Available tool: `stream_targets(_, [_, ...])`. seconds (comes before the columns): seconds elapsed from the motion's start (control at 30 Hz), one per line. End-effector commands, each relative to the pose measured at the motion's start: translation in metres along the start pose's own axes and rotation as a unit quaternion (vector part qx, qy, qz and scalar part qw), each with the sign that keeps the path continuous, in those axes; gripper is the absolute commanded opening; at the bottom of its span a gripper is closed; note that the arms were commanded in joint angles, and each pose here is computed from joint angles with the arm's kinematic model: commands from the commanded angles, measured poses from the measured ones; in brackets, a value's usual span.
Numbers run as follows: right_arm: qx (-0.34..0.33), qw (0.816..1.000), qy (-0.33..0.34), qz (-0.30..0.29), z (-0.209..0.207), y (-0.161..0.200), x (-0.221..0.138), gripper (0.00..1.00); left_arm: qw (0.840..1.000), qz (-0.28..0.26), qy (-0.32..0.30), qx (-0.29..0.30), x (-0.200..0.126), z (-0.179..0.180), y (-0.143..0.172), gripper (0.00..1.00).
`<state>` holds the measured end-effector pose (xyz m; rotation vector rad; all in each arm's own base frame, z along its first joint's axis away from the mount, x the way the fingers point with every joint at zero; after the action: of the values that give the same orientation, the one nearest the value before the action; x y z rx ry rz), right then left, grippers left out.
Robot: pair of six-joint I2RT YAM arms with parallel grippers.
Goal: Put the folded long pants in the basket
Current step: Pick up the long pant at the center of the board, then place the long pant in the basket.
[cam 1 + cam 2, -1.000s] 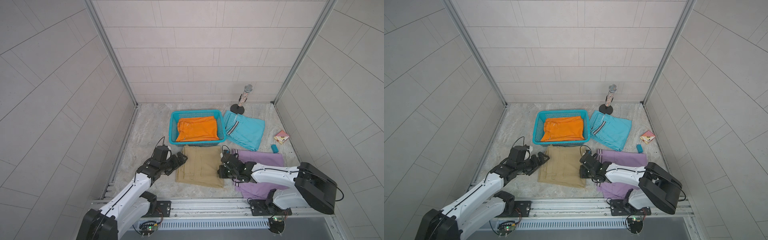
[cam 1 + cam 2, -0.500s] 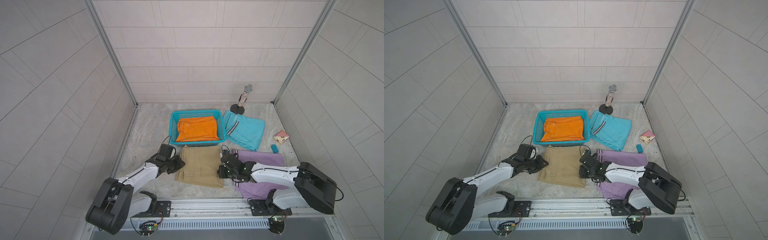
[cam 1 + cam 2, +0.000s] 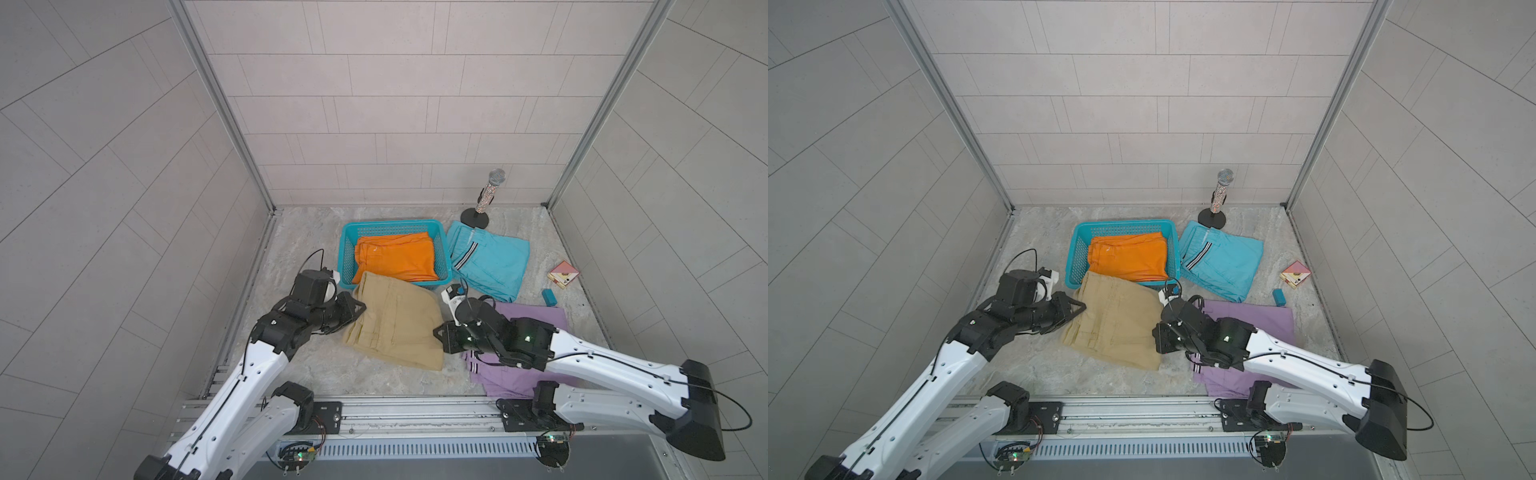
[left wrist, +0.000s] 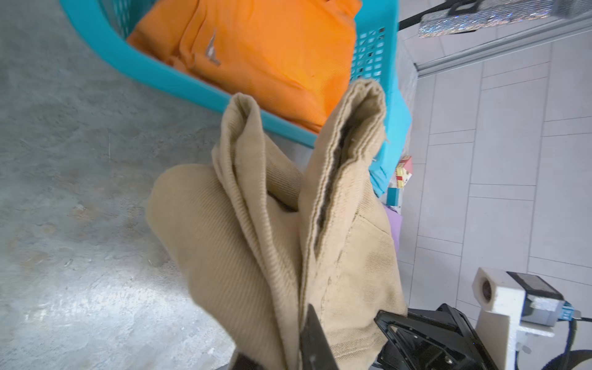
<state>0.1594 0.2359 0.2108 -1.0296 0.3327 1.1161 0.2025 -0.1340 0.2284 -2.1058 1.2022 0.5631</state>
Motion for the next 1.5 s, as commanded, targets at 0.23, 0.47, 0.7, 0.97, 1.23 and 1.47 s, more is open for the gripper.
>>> stream_targets(0.23, [-0.022, 0.997, 0.031, -0.063, 0.004, -0.091, -0.066, 0.00, 0.996, -0.044, 0.007, 0.075, -0.024, -0.074, -0.075, 0.00])
stream_targets(0.47, [0.018, 0.997, 0.032, -0.069, -0.015, -0.169, -0.036, 0.00, 0.997, -0.038, -0.010, 0.064, 0.021, -0.069, -0.139, 0.00])
stream_targets(0.7, [0.037, 0.996, 0.068, -0.037, -0.048, -0.219, 0.042, 0.00, 0.996, -0.039, -0.054, 0.055, 0.073, -0.030, -0.177, 0.00])
stream_targets(0.97, [0.036, 0.993, 0.107, 0.022, -0.077, -0.224, 0.111, 0.00, 0.997, -0.013, -0.071, 0.027, 0.122, 0.013, -0.199, 0.00])
stream_targets(1.23, [0.020, 0.995, 0.091, -0.022, -0.054, -0.235, 0.069, 0.00, 0.997, -0.053, -0.053, 0.029, 0.091, -0.007, -0.203, 0.00])
stream_targets(1.47, [0.006, 0.994, 0.104, -0.043, -0.048, -0.259, 0.060, 0.00, 0.997, -0.062, -0.031, 0.044, 0.094, -0.023, -0.223, 0.00])
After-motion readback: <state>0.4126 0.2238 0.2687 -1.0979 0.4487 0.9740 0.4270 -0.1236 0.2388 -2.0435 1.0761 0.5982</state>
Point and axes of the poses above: each gripper's point midway between its finger pads, its own x axis out along the fingers, its own z axis along the line the jaws close on, y = z × x, the point moved 3 cm from there along -x, back along the fingers, and after that the axes turned 3 degrees about x, right-handed, at the moved point
